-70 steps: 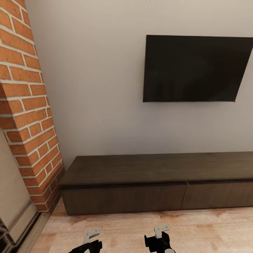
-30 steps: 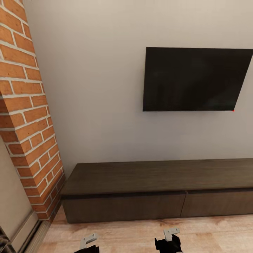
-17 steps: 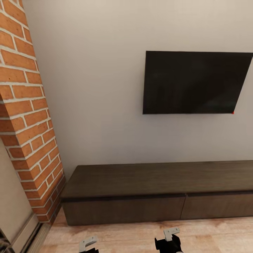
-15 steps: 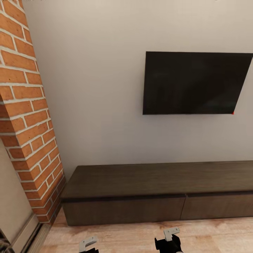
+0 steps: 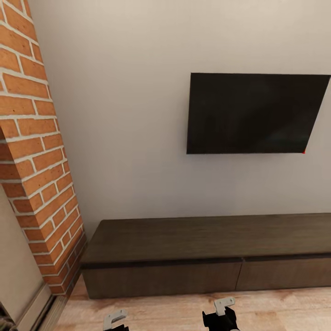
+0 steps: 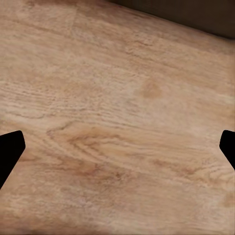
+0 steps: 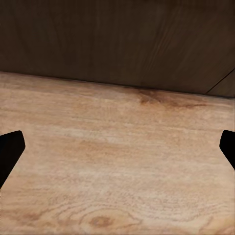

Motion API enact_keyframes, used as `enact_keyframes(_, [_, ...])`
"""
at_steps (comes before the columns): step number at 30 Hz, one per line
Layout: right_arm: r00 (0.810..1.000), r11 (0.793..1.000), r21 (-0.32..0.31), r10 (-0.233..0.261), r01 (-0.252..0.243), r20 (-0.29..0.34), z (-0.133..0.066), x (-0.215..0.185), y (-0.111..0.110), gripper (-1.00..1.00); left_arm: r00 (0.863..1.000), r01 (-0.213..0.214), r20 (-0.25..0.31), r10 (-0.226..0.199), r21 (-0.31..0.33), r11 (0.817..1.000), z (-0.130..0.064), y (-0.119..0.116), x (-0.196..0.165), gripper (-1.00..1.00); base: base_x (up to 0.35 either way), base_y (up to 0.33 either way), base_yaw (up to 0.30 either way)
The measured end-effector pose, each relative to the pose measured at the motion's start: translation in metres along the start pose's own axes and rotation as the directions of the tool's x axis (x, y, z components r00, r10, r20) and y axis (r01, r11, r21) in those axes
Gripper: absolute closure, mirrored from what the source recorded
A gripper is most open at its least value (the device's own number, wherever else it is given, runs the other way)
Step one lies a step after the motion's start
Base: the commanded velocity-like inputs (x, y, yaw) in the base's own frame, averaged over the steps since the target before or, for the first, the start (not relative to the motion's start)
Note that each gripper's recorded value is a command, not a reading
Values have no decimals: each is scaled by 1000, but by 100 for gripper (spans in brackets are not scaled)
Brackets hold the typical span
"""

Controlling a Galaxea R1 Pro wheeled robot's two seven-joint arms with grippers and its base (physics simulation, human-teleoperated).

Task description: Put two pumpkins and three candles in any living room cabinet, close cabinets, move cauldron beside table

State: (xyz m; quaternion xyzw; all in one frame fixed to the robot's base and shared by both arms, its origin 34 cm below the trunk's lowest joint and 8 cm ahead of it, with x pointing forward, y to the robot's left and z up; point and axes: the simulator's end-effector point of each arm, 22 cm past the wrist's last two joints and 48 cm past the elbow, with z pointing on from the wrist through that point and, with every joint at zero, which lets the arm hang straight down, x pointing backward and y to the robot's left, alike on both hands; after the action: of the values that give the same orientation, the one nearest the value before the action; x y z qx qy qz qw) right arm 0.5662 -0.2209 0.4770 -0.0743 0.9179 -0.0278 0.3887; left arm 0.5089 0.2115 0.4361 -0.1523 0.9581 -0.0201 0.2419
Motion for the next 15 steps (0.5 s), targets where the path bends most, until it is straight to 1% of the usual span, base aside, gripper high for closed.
enact_keyframes(6, [1000,1000,0,0,0,0,-7,-10,-1,-100,1000,0,3,0,-10,1000,-9,6,-9,-100,0,0,0])
enact_keyframes(15, [1000,1000,0,0,0,-1,-18,-23,-4,-100,1000,0,3,0,-12,1000,-23,5,-19,-100,0,0,0])
